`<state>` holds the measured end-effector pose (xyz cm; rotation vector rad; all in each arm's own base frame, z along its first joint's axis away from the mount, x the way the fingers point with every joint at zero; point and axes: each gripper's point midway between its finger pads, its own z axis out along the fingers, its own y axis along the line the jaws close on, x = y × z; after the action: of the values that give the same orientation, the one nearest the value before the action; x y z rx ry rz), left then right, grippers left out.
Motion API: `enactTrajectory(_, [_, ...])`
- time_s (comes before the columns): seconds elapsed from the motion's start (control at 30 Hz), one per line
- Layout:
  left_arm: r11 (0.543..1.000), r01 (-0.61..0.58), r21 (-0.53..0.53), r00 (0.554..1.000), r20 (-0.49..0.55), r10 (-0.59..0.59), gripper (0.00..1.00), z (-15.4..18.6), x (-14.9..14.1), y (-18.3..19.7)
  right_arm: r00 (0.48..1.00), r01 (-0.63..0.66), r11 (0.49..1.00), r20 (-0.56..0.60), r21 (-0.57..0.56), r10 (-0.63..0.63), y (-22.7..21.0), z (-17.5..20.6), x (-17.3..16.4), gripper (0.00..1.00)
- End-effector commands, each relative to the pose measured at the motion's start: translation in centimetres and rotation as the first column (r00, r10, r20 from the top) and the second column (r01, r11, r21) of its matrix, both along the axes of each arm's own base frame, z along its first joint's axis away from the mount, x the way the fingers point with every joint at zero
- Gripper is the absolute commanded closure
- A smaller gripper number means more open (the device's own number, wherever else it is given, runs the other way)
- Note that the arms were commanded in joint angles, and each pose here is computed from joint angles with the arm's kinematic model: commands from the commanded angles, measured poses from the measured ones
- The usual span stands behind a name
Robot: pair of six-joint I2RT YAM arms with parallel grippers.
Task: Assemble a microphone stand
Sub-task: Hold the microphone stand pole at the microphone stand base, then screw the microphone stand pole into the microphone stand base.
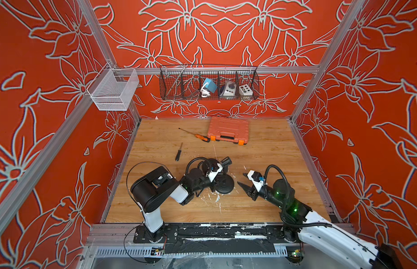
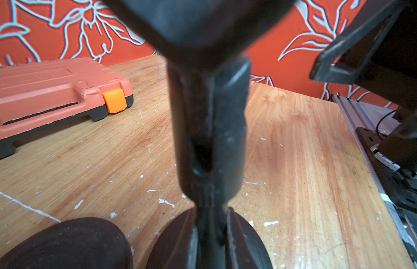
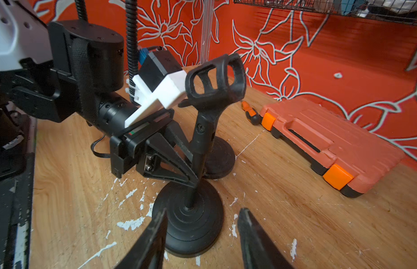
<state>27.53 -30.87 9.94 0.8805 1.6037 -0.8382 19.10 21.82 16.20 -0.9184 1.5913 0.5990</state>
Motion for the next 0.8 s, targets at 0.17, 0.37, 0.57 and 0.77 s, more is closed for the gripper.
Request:
enactTrajectory(0.17, [0.996, -0.058, 0.061, 0.998, -0.023, 0.060, 0.99, -2.4, 0.7, 1.0, 0.990, -0.095, 0.993, -0.116, -0.075, 0.086, 1.3, -2.2, 0.1, 0.51])
enactTrajectory(0.37, [0.996, -0.053, 0.073, 0.998, -0.012, 0.054, 0.98, -2.1, 0.5, 1.1, 0.960, -0.253, 0.967, -0.121, 0.008, 0.252, 2.2, -0.1, 1.1, 0.47])
enactTrajectory(0.57, [0.994, -0.060, 0.091, 0.998, -0.008, 0.061, 0.98, -2.2, 0.5, 1.3, 0.923, -0.380, 0.925, -0.072, -0.014, 0.378, 2.9, 1.3, 1.8, 0.31])
enactTrajectory(0.77, [0.995, -0.054, 0.085, 0.998, -0.010, 0.055, 0.98, -2.5, 0.5, 1.2, 0.880, -0.475, 0.879, -0.039, -0.027, 0.474, 4.1, 2.1, 2.9, 0.39])
